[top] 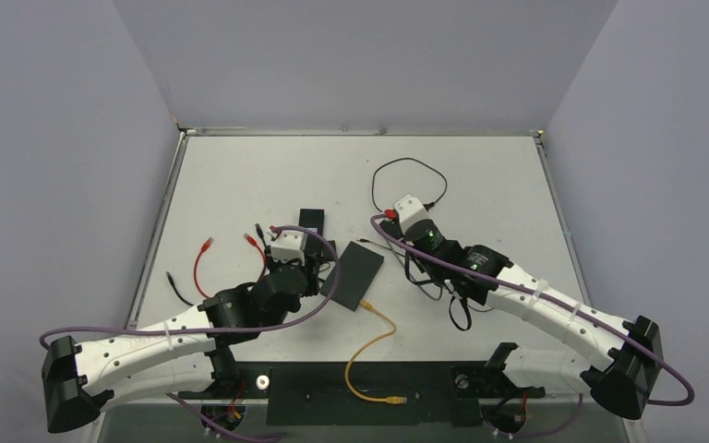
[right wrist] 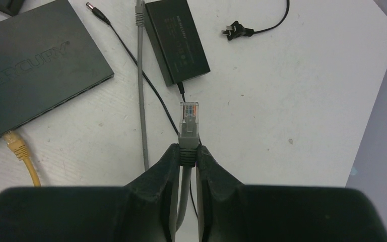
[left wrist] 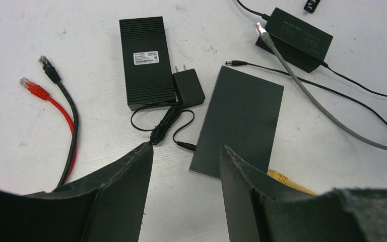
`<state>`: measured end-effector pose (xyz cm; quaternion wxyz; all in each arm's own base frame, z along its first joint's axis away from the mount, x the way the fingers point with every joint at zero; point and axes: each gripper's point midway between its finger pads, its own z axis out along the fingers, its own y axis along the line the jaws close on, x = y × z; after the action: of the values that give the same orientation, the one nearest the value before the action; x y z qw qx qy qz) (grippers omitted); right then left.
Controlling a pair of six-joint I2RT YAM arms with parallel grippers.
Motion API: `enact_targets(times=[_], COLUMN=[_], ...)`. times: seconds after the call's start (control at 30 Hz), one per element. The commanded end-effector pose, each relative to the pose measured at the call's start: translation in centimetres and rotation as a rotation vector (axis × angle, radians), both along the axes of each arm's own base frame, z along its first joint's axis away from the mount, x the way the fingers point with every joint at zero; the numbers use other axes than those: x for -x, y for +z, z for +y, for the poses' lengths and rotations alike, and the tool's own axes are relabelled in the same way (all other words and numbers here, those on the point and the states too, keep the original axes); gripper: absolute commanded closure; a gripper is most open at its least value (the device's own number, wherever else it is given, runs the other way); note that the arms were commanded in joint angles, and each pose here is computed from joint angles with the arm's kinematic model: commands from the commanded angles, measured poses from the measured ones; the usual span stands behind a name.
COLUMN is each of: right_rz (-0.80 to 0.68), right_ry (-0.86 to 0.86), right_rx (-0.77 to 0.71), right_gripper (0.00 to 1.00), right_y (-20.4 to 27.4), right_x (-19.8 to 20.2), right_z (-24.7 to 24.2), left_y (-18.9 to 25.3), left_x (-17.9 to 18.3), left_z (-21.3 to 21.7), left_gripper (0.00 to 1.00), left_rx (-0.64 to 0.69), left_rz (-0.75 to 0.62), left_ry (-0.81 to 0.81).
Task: Insert the plug into the switch port
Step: Insert the connector into the switch port.
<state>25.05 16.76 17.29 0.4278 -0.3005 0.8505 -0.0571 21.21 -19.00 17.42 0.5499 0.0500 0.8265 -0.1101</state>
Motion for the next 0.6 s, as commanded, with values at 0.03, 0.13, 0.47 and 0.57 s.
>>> enact_targets(times=[0.03, 0.13, 0.47, 0.57], right_rz=[-0.218, -0.378, -0.876, -0.876], right_ry=[-0.137, -0.217, -0.723, -0.855], right_rx=[-0.177, -0.335, -0.562, -0.468], right_gripper=[1.00, 1.00, 1.00, 1.00], right_y=[7.2, 12.0, 24.2, 23.6], right_x=[-1.9, -2.4, 3.3, 5.1], right_z=[-0.9, -2.0, -17.4, -20.5], left_y=[1.3, 1.3, 1.4, 1.5], left_x=[-0.5, -0.5, -0.3, -0.4], left_z=[-0.3, -0.2, 0.1, 0.0], left_gripper=[0.51, 0.51, 0.51, 0.51], left_rx=[0.086, 0.094, 0.128, 0.137], left_rz=[-0.019, -0.017, -0.016, -0.020], left_ry=[0.006, 0.004, 0.000, -0.002])
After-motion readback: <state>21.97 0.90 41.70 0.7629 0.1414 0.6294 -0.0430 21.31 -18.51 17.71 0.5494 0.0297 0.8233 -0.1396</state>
